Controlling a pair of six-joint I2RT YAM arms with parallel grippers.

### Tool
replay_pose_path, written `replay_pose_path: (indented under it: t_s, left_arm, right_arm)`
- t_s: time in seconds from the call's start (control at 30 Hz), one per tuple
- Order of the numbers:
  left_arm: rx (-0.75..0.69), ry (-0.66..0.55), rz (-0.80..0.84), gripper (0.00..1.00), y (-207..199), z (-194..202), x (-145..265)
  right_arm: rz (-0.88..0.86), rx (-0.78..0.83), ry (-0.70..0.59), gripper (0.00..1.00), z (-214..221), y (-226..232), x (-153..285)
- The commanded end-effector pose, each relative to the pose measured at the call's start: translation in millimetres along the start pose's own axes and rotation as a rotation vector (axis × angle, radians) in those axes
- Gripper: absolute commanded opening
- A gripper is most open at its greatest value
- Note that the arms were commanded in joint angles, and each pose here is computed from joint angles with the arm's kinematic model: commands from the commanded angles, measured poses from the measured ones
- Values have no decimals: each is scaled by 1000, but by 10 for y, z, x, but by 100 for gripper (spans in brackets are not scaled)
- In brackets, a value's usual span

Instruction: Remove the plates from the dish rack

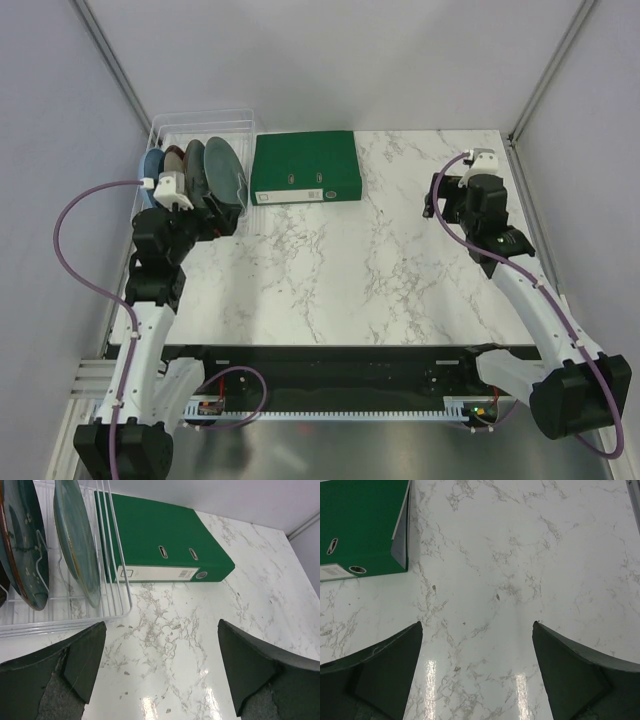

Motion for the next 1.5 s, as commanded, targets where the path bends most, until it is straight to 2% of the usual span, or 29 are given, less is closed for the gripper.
replay_pose_path:
  t_s: [0.0, 0.07, 0.2, 0.37, 0.6, 0.83, 1.03, 1.3, 1.33, 1.37, 1.43, 1.47]
  left_arm:
    - [54, -61, -14, 100, -63, -294, -15]
    - [37, -45, 30, 100, -95, -312, -65]
    - [165, -6, -59, 100, -1, -340, -253]
    - [102, 26, 26, 100, -19, -451, -497]
    - [60, 0, -153, 100, 269, -506, -782]
    - [36, 55, -260, 96, 450, -386, -984]
    - [-42, 109, -323, 96, 520, -248, -1211]
    - [-77, 115, -483, 91, 747, -168, -1496]
    - [-81, 116, -498, 90, 765, -159, -1518]
    - [-85, 119, -507, 78, 786, -140, -1559]
    - [-95, 114, -507, 65, 800, -129, -1604]
    - [-97, 113, -508, 49, 807, -139, -1635]
  right_arm:
    - [89, -82, -12, 98, -42, -51, 18]
    - [90, -84, 1, 98, -8, -53, -15]
    - [58, -76, 57, 98, 75, -3, -127]
    - [39, -75, 75, 98, 136, 11, -185]
    - [52, -44, 111, 98, 242, -11, -294]
    - [68, -34, 136, 98, 272, -8, -433]
    - [44, -50, 172, 98, 331, 36, -543]
    - [27, -54, 184, 98, 332, 77, -631]
    - [29, -56, 181, 98, 322, 74, -636]
    - [27, -57, 182, 98, 322, 82, -638]
    - [23, -59, 184, 98, 324, 89, -649]
    - [22, -64, 184, 98, 325, 90, -654]
Point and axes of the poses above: each gripper's point midway between its finger pads, its own x axis back along the fingers, its own y axis along the line the jaws close on, z = x × y, the point moved 7 cm from there along x, back along the fingers, and after that the axes turned 5 degrees about -x, right-handed, at the moved point
